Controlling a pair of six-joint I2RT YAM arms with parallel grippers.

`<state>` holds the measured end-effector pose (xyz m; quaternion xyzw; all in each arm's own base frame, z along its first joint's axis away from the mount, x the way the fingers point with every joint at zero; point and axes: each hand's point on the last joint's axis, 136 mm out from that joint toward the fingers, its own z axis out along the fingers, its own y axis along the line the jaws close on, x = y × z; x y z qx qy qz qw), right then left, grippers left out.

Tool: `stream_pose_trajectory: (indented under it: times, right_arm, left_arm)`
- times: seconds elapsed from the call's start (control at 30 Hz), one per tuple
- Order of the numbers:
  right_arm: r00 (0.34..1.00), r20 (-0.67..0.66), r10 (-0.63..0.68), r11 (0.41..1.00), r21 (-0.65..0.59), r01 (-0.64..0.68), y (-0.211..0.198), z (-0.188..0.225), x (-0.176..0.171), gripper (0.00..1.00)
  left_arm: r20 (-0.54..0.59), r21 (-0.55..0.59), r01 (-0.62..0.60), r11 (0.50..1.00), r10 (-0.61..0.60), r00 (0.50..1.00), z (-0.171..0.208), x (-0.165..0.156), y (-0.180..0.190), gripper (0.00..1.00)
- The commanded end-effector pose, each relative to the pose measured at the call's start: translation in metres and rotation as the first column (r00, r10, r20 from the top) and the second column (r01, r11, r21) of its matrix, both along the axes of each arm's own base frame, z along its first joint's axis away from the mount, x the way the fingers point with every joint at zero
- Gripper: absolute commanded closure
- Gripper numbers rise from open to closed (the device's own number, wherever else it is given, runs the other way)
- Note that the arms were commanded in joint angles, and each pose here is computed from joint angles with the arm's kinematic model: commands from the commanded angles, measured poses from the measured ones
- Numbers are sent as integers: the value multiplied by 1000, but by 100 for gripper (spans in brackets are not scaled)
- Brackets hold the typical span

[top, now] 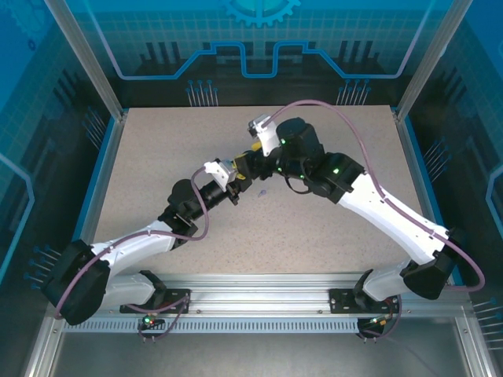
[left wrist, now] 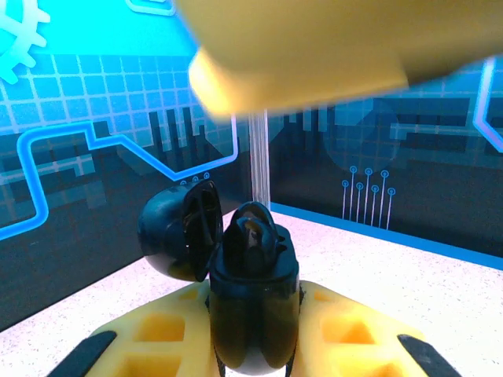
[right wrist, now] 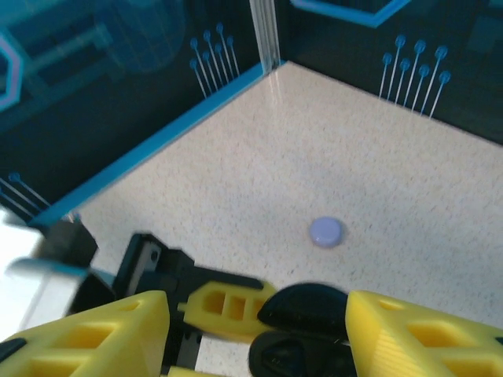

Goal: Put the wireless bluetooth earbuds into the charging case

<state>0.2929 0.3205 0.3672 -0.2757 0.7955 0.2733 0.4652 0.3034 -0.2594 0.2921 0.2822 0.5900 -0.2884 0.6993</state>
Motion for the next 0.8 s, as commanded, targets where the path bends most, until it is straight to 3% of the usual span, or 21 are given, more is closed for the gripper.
stream_pose_trajectory:
  times: [0.0, 0.17, 0.23, 0.43, 0.77]
  right_arm:
    - [997, -28, -76, 992, 94, 78, -27, 30, 8, 37]
    - [971, -145, -189, 975, 91, 203, -59, 14, 36, 38]
    - [959, -194, -205, 973, 64, 221, -62, 3, 45, 44]
    - [935, -313, -165, 985, -13, 170, -39, -23, 66, 66]
    - [906, -414, -90, 994, -95, 55, -4, -54, 69, 74]
  left_arm:
    - [84, -38, 23, 999, -20, 996, 31, -7, -2, 100]
    - [81, -32, 32, 999, -29, 996, 30, -8, -3, 100]
    - [80, -27, 38, 999, -36, 996, 29, -9, -4, 100]
    - [64, -11, 72, 997, -71, 995, 24, -11, -9, 100]
    - [47, -21, 90, 996, -89, 995, 26, -9, -14, 100]
